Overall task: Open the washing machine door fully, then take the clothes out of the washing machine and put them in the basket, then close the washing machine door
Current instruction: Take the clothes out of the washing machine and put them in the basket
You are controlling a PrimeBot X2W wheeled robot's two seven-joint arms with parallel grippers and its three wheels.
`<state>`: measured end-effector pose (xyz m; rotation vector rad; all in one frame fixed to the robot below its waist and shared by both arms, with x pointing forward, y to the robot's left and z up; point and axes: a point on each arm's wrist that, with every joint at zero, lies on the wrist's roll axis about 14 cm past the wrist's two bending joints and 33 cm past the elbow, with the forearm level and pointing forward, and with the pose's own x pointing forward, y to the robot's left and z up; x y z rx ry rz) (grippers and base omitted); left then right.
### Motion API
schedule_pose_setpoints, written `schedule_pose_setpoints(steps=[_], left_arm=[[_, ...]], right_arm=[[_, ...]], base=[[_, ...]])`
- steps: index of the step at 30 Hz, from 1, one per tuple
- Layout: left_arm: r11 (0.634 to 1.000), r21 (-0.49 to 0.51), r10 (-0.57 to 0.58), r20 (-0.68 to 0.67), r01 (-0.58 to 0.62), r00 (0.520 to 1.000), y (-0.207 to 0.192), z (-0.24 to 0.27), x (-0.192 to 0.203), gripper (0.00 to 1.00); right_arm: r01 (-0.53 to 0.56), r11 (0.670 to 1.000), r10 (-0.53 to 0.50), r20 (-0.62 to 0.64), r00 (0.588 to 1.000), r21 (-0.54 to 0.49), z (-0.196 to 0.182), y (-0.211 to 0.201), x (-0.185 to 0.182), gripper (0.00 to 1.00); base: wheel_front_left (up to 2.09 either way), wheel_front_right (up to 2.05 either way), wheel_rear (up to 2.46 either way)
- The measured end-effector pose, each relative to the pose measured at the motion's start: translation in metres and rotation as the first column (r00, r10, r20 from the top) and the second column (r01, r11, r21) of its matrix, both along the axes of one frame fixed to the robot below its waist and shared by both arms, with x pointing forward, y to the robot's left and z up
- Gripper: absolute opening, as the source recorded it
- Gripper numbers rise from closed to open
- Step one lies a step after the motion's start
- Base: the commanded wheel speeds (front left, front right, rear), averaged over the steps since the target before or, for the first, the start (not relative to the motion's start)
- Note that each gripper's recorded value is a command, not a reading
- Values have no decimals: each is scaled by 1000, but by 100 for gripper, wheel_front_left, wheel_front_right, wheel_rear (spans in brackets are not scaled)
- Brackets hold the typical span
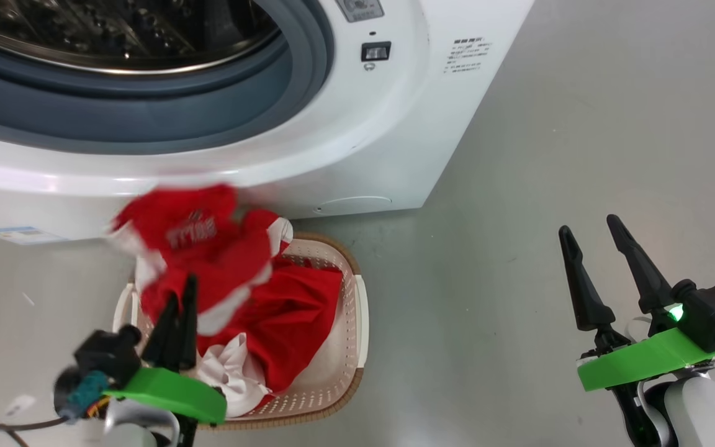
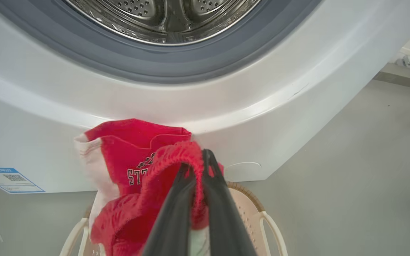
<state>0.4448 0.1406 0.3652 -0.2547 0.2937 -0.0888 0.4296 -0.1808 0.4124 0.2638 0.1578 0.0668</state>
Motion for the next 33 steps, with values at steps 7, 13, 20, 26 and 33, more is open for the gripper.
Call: schedule_pose_setpoints(steps=[7, 13, 20, 26, 33], left_arm=[[998, 9, -63, -174, 66, 983, -16, -52, -15, 0], [993, 12, -108, -276, 115, 955, -27, -81, -24, 0], [977, -13, -203, -379, 214, 903, -52, -113, -34, 0], [977, -9, -194, -465, 214, 864, -43, -140, -35, 0], [976, 1, -192, -474, 218, 859, -39, -154, -11, 0]], right_arm=[[8, 1000, -8, -23, 1000, -4, -9, -3, 0, 100], [10, 1000, -10, -19, 1000, -6, -11, -4, 8, 100], [12, 1000, -13, -46, 999, -9, -24, -6, 12, 100], [12, 1000, -13, -60, 998, -13, -35, -7, 20, 100], [10, 1000, -12, -96, 995, -19, -54, -8, 24, 100]], base=[[0, 0, 0], [0, 0, 0], [0, 0, 0], [0, 0, 0], [0, 0, 0]])
